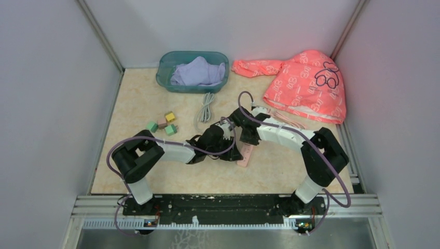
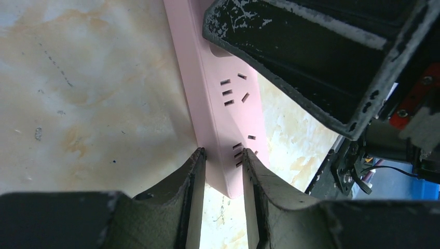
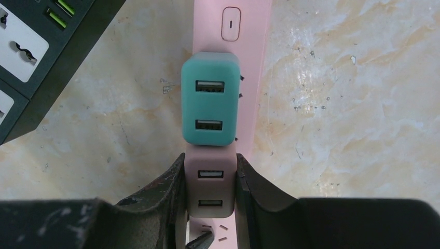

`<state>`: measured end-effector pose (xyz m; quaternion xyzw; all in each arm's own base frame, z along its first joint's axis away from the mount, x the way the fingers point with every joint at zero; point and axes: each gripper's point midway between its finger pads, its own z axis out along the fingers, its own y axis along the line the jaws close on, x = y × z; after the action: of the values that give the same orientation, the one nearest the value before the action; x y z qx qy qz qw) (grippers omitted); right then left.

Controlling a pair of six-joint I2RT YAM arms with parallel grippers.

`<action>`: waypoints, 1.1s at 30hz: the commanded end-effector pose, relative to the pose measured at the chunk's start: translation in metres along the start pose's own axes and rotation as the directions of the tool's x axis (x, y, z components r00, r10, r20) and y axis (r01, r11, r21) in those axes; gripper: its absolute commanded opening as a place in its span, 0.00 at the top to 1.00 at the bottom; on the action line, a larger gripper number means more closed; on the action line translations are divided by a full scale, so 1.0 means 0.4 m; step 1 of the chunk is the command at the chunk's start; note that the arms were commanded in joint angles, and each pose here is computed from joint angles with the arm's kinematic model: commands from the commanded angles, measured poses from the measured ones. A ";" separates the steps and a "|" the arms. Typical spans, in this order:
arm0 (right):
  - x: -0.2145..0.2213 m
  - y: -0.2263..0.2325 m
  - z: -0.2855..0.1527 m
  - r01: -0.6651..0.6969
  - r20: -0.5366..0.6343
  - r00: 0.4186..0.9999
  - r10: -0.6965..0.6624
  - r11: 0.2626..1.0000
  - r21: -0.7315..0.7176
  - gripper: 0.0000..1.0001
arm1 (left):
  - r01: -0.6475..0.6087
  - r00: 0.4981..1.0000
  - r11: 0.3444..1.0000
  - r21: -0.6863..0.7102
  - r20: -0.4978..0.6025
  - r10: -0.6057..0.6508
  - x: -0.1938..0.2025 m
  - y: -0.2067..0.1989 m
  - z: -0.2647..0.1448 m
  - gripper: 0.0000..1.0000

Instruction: Insert the plug

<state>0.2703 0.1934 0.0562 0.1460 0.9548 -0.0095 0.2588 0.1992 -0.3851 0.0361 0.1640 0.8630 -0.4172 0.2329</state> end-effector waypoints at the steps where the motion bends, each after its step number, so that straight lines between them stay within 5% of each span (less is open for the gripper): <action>1: 0.057 -0.025 0.050 0.048 -0.057 0.997 -0.044 0.995 0.085 1.00 | 0.018 1.000 0.999 -0.034 -0.017 -0.019 0.026 0.023 -0.001 0.64; 19: 0.146 -0.061 0.131 0.126 -0.150 0.984 -0.099 0.974 0.189 1.00 | 0.049 0.998 0.996 -0.070 0.035 -0.047 0.021 0.040 -0.029 0.66; 27: 0.070 -0.002 0.073 0.082 -0.070 0.995 -0.076 0.992 0.096 1.00 | 0.041 0.996 0.992 -0.120 0.084 -0.032 0.003 0.054 -0.064 0.60; 33: -0.007 0.031 0.007 0.049 0.027 0.998 -0.050 0.999 0.020 0.74 | 0.029 0.993 0.979 -0.201 0.120 -0.004 -0.012 0.080 -0.106 0.54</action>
<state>0.2729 0.1955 0.0533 0.1347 0.9555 -0.0501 0.2576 0.2021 -0.3480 0.0374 0.1115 0.8808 -0.3715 0.2716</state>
